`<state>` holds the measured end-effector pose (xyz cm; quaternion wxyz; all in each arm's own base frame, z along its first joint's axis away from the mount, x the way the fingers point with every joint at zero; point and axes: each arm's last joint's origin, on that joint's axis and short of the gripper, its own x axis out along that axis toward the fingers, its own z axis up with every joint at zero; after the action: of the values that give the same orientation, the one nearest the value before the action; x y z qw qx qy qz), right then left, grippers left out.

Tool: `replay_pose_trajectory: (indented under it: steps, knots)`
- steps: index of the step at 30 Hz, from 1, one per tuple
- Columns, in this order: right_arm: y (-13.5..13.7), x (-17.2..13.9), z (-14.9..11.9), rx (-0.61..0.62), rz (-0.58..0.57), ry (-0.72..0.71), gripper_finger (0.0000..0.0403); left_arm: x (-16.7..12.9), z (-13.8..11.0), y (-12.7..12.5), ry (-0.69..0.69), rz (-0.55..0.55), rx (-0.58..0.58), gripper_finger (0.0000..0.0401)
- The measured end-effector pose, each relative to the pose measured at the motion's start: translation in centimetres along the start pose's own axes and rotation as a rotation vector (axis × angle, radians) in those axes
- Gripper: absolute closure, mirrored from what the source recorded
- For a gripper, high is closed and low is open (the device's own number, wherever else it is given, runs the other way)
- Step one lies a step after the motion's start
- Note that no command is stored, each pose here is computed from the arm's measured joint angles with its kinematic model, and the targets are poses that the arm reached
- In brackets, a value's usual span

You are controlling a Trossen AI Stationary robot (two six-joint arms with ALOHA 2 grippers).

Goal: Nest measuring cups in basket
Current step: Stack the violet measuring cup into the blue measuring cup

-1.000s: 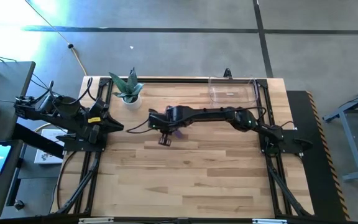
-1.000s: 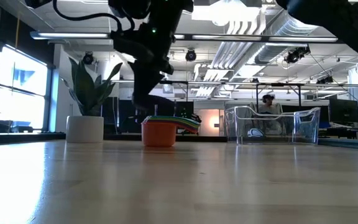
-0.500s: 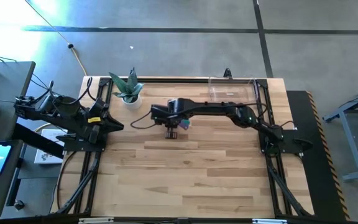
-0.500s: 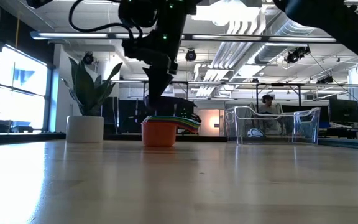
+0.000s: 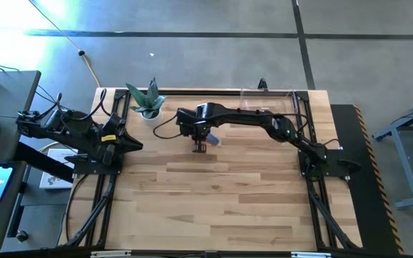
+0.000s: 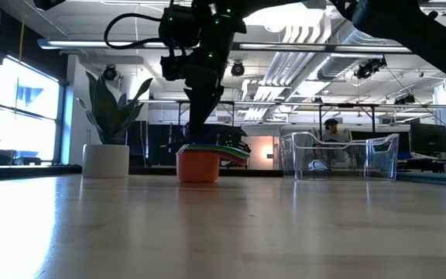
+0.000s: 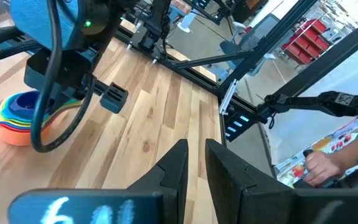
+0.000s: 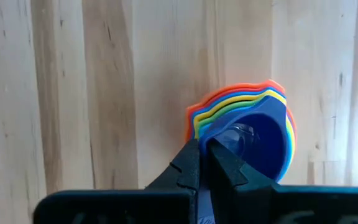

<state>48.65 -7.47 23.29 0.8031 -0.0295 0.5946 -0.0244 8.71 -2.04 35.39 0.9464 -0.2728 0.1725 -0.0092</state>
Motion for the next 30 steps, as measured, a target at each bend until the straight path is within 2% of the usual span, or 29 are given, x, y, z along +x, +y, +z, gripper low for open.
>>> replay_pose_trajectory:
  steps: [21,30]
  knots:
    - [-0.15,0.05,-0.09,0.008,0.012,0.005,0.0357,0.00,0.00,0.00,0.000,0.000,-0.002,0.0355]
    - [-0.36,0.06,-0.57,0.000,-0.078,0.066,0.0352,0.01,0.00,0.00,0.000,0.000,-0.002,0.0355]
